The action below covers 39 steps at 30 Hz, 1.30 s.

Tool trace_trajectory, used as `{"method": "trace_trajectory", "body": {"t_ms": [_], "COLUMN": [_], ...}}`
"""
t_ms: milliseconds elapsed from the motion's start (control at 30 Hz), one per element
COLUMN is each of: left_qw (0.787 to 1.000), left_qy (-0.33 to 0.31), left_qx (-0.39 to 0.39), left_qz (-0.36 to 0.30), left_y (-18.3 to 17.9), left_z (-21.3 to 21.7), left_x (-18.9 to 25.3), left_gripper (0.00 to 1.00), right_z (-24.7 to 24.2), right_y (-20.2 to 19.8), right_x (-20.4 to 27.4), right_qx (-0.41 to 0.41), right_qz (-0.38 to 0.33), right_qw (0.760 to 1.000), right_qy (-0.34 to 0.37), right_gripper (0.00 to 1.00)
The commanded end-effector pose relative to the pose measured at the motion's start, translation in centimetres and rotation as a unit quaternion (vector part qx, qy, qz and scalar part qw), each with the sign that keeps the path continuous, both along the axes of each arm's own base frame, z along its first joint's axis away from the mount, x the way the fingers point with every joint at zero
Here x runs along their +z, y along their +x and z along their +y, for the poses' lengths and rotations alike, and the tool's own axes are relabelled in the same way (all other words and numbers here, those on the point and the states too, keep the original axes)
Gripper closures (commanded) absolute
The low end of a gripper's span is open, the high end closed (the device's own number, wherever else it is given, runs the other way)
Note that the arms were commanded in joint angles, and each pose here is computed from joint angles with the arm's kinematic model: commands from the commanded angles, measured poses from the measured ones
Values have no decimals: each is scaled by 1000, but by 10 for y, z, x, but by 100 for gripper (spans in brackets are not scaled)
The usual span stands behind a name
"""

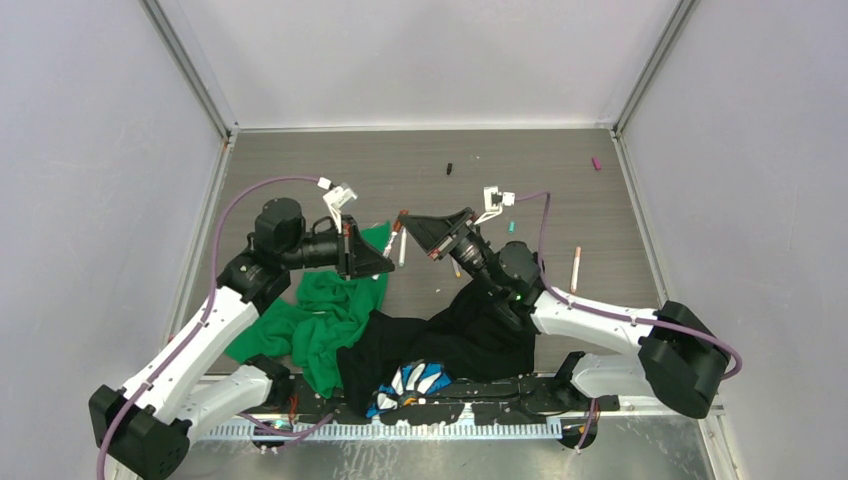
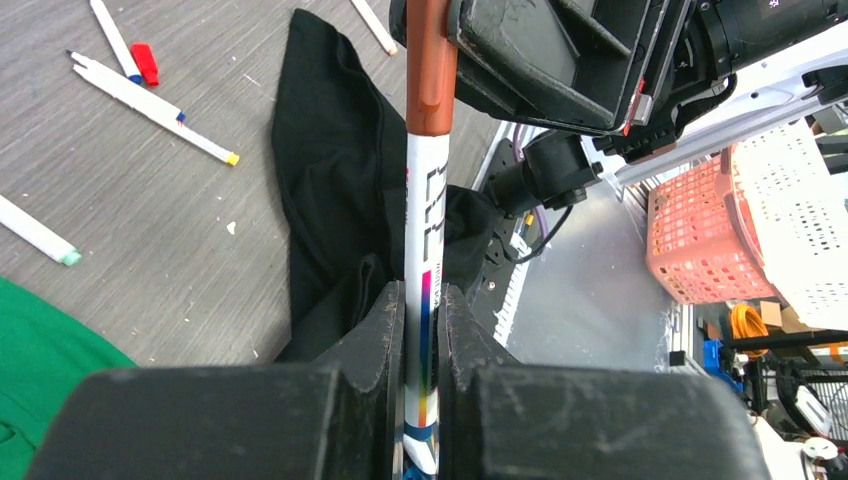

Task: Insert the pens into the pen caps
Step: Insert the pen cap onto the pen.

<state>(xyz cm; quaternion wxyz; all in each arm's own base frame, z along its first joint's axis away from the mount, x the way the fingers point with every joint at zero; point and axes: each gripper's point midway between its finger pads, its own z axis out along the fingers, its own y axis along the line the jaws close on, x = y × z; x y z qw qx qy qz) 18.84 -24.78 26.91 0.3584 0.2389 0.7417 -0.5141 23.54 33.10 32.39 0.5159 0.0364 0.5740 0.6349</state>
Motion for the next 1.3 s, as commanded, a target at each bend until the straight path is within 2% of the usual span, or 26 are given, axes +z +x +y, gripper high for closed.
{"method": "trace_trajectory", "body": {"t_ms": [0,167,233,300,333,367,433,467,500,600,633,700,767,833,933,1033,1133,1267], "left_qw": [985,984,985,988,989,990,991,991,991,990,989,988,985,978,960,931,908,904], "left_qy": [-68,-73,-71,-64,-58,-51,-36,-29,-24,-11,-10,-10,4,31,81,132,164,167], "left_qx": [72,77,75,56,49,42,29,21,12,-17,-22,-8,44,113,221,314,367,373], "left_qz": [-140,-142,-139,-130,-129,-126,-125,-127,-132,-140,-143,-155,-170,-171,-155,-132,-122,-128], "left_y": [38,39,39,36,34,33,28,25,22,10,8,8,20,38,67,89,97,97], "left_z": [9,12,11,7,6,5,3,2,1,-2,-2,2,12,27,57,89,110,113], "left_x": [73,75,72,64,61,57,51,49,48,47,48,53,55,51,42,28,20,21], "left_gripper": [100,100,100,100,89,70,41,29,20,0,2,2,2,2,2,2,2,2], "right_z": [44,49,45,40,36,29,6,-9,-25,-80,-100,-151,-198,-237,-285,-321,-338,-363], "right_y": [-86,-110,-107,-92,-77,-62,-33,-17,-2,36,47,73,88,98,100,94,93,90], "right_x": [-80,-98,-96,-91,-78,-68,-48,-37,-29,-14,-15,-31,-59,-93,-147,-189,-223,-258], "right_qx": [194,235,221,175,131,89,0,-47,-88,-193,-221,-285,-316,-317,-312,-327,-323,-313], "right_qz": [42,54,54,40,23,11,-6,-8,-6,9,19,61,113,177,274,339,381,424], "right_qw": [972,961,963,967,970,971,966,962,956,927,911,865,817,781,733,685,659,619], "right_qy": [-123,-138,-145,-182,-201,-223,-258,-270,-281,-322,-347,-408,-469,-509,-539,-556,-562,-583], "right_gripper": [99,99,99,99,99,99,99,100,100,100,100,100,100,100,100,100,99,99]}}
